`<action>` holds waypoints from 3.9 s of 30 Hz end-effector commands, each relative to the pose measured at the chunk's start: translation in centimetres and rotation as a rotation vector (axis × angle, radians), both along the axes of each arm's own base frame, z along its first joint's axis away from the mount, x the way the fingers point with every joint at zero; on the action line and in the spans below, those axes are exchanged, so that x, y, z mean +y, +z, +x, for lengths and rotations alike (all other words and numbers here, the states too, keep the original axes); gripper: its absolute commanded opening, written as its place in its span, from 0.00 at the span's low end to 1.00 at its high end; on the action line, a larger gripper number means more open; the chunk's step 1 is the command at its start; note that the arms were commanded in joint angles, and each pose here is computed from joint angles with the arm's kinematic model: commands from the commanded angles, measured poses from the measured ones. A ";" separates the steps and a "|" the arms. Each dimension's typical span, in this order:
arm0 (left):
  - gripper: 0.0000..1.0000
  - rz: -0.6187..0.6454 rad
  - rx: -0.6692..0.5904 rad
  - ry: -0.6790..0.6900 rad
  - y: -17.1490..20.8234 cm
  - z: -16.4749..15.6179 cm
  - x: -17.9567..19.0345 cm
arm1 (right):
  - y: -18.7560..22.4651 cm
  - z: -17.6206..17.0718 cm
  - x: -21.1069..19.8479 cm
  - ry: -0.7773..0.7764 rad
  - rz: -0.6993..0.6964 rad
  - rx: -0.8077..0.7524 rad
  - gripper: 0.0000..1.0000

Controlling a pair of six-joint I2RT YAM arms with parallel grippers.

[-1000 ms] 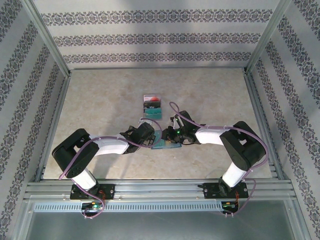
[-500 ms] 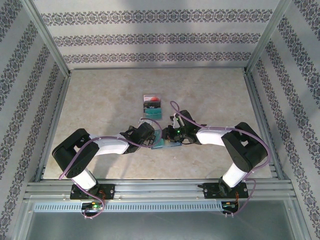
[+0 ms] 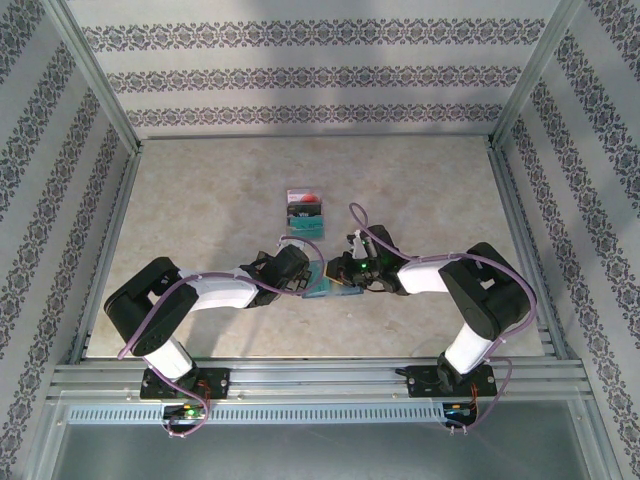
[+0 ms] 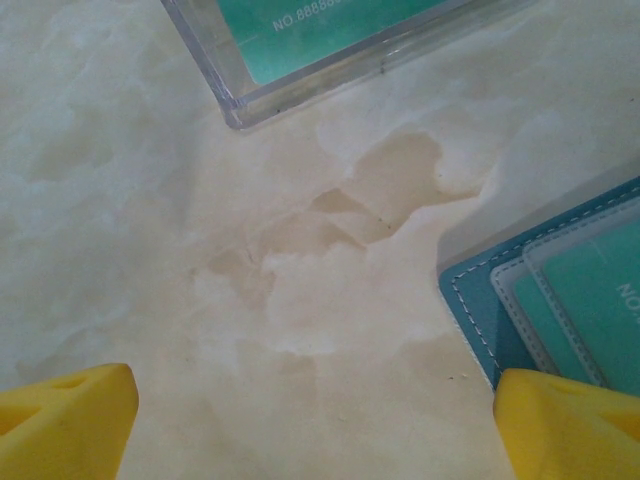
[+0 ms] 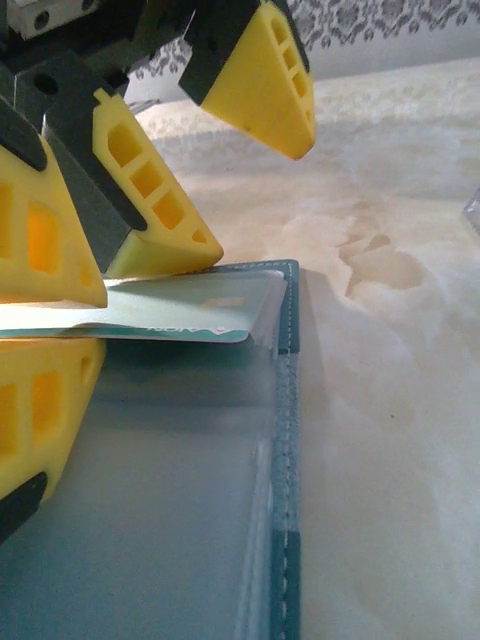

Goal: Take the credit cards out of the card holder

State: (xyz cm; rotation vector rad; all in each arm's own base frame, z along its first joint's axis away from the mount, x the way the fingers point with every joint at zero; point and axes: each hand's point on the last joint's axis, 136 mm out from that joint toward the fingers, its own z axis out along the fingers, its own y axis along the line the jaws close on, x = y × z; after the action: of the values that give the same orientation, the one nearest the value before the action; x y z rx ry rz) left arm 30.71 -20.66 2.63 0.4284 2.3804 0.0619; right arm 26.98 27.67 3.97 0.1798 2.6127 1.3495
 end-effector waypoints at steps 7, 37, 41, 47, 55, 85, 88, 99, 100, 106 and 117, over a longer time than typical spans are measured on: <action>0.93 0.092 0.046 -0.006 -1.5 -0.9 1.0 | 1.8 0.7 0.1 -0.005 0.094 -0.046 0.18; 0.94 0.110 0.040 0.002 -1.3 -0.8 1.4 | 1.8 0.7 -1.7 -0.043 0.076 -0.063 0.10; 0.94 0.090 0.024 0.002 -0.4 -0.6 1.1 | 1.5 0.6 -2.0 -0.048 0.055 -0.060 0.09; 0.94 0.036 -0.031 -0.006 2.2 0.2 0.2 | 1.3 0.6 -1.9 -0.048 0.052 -0.054 0.09; 0.96 -0.024 -0.091 -0.068 4.0 1.0 -2.6 | 1.5 0.7 -1.8 -0.046 0.054 -0.052 0.10; 0.98 0.062 -0.017 -0.077 0.4 0.4 -2.5 | 1.3 0.4 -0.1 -0.006 0.032 -0.064 0.08; 0.98 0.073 -0.023 -0.069 0.4 0.4 -2.2 | 1.2 0.4 -0.8 -0.023 0.005 -0.070 0.07; 0.98 0.111 -0.041 -0.055 0.6 0.5 -1.2 | 1.4 -0.1 -3.9 -0.034 -0.172 -0.108 0.06; 0.98 0.106 -0.045 -0.058 0.7 0.5 -1.3 | 1.6 -0.1 -4.1 -0.034 -0.185 -0.115 0.05; 0.99 0.073 -0.076 -0.078 2.3 0.8 -1.9 | 2.9 0.0 -5.1 -0.037 -0.229 -0.162 0.02; 0.99 -0.038 -0.178 -0.129 9.0 1.9 -2.2 | 6.0 0.2 -6.0 -0.017 -0.264 -0.280 0.01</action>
State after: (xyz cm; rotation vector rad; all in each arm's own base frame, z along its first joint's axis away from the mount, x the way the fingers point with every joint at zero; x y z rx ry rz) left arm 32.30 -23.26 9.83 0.5062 2.1982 0.0097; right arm 26.35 22.08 8.57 0.0199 2.5491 0.9745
